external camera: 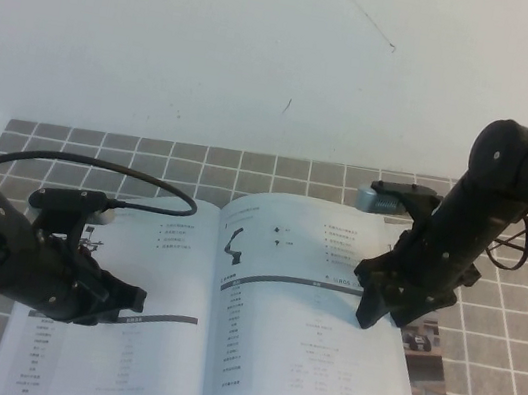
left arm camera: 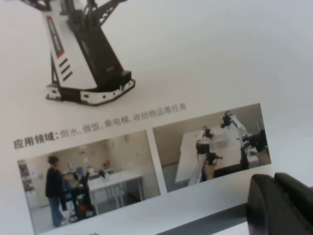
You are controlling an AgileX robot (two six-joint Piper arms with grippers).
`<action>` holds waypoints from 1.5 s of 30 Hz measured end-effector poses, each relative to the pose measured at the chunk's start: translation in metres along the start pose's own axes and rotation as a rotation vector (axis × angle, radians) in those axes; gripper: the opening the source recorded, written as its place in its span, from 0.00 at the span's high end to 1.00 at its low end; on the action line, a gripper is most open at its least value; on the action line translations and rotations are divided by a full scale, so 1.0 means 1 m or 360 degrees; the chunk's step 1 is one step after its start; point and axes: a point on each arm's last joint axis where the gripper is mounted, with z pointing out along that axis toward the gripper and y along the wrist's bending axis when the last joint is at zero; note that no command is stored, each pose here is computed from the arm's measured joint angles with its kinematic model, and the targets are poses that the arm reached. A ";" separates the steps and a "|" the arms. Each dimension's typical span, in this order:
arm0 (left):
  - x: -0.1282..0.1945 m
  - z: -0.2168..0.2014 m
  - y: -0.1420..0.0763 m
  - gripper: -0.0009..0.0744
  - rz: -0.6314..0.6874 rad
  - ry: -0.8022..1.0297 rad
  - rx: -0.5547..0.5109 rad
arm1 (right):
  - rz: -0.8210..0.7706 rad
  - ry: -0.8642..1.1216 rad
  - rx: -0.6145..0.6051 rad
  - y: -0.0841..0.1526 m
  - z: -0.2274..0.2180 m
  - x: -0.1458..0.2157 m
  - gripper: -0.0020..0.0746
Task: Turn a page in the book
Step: Open the closed book
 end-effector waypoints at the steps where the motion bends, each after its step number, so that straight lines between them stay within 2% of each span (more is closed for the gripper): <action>1: 0.000 0.000 0.000 0.99 0.0000 0.0000 0.0000 | -0.0004 -0.0004 -0.0010 0.000 0.000 0.000 0.43; 11: 0.000 0.000 0.000 0.99 -0.0003 -0.0001 0.0001 | -0.0089 -0.0107 -0.0361 0.017 -0.003 -0.004 0.43; 15: 0.000 0.000 0.000 0.99 -0.0003 -0.0001 0.0001 | -0.0132 -0.0138 -0.0424 0.024 -0.014 -0.010 0.43; 27: 0.000 0.000 0.000 0.99 -0.0003 -0.0001 0.0001 | -0.0195 -0.0166 -0.0486 0.033 -0.032 -0.017 0.43; 45: 0.000 0.000 0.000 0.99 -0.0003 -0.0001 0.0001 | -0.0312 -0.0297 -0.0410 0.045 -0.079 -0.023 0.43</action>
